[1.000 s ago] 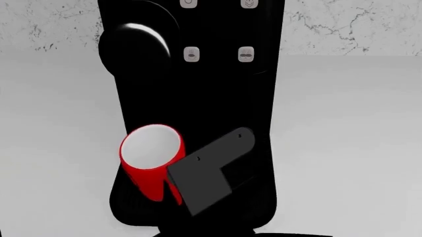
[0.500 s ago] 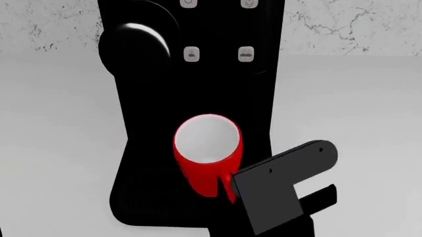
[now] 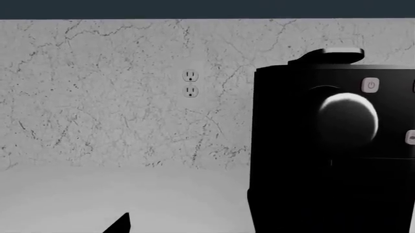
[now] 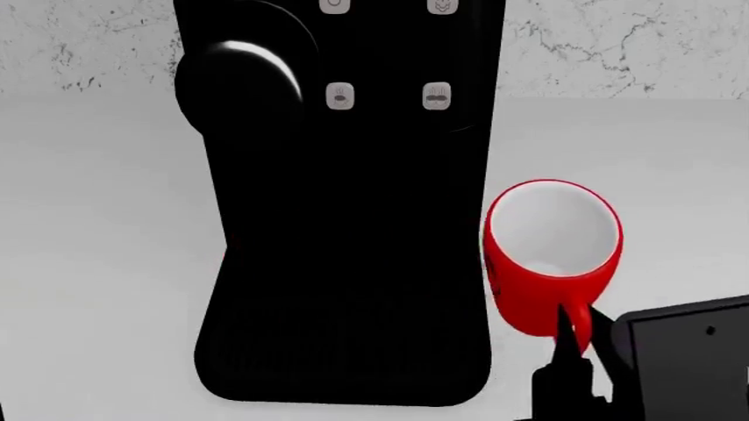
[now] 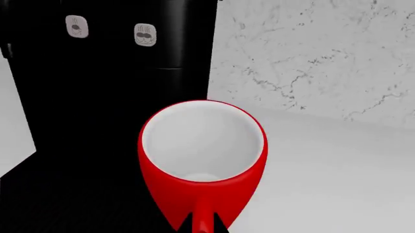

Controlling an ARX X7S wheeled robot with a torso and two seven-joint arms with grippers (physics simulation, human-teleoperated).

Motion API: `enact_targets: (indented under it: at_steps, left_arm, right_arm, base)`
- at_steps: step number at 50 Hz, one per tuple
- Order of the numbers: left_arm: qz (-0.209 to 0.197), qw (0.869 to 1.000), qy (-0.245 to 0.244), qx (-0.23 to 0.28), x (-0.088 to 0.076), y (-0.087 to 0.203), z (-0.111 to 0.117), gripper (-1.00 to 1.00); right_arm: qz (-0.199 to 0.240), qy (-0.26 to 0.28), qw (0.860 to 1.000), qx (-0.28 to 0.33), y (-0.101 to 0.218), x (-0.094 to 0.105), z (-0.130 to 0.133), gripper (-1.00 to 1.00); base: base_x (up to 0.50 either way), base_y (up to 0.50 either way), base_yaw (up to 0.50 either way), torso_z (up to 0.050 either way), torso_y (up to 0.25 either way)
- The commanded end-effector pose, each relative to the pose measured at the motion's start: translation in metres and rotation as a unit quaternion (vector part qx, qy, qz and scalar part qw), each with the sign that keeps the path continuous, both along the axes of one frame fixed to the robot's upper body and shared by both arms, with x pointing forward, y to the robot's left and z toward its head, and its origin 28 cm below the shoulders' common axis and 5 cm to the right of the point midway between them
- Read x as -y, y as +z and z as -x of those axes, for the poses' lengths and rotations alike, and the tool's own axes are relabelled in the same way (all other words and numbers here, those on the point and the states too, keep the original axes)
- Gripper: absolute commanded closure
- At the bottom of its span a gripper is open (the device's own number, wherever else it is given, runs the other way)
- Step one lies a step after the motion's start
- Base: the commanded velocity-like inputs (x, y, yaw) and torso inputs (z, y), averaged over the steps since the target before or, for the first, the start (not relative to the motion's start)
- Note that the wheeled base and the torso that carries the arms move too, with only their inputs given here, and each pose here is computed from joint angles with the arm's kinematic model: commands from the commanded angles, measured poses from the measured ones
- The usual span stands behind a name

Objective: Pick the mug from under the coffee machine dispenser and place it on the counter.

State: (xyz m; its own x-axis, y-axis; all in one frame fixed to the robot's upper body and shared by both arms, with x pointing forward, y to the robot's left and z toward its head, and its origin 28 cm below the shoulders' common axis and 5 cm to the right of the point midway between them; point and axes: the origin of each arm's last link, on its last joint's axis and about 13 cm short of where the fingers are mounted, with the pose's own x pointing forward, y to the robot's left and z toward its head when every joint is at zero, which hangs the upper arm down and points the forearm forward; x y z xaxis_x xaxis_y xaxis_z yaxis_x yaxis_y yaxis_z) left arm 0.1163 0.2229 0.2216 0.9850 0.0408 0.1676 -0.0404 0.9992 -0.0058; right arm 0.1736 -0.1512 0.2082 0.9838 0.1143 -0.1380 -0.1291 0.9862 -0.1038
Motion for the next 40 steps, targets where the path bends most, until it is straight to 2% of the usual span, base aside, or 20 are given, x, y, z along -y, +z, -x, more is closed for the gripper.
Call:
enact_targets:
  at_steps: [1, 9, 26, 40]
  left_arm:
    - [-0.001, 1.0, 0.001, 0.0, -0.001, 0.0, 0.0, -1.0]
    - [-0.001, 1.0, 0.001, -0.001, -0.001, -0.001, -0.001, -1.0]
    - [0.0, 1.0, -0.001, -0.005, 0.002, -0.003, -0.004, -1.0]
    - [0.004, 1.0, 0.003, -0.004, 0.0, -0.004, -0.004, -1.0]
  right_arm:
    - [0.004, -0.071, 0.997, 0.04, 0.008, 0.024, 0.006, 1.0]
    - [0.012, -0.12, 0.992, 0.037, 0.001, 0.039, 0.007, 1.0]
    - [-0.011, -0.149, 0.989, 0.005, -0.032, 0.056, -0.001, 1.0]
    - [-0.019, -0.156, 0.987, -0.021, -0.053, 0.058, 0.002, 1.0]
  base:
    - [0.0, 0.0, 0.0, 0.0, 0.0]
    - [0.0, 0.0, 0.0, 0.0, 0.0]
    - [0.0, 0.0, 0.0, 0.0, 0.001]
    - [0.0, 0.0, 0.0, 0.0, 0.0]
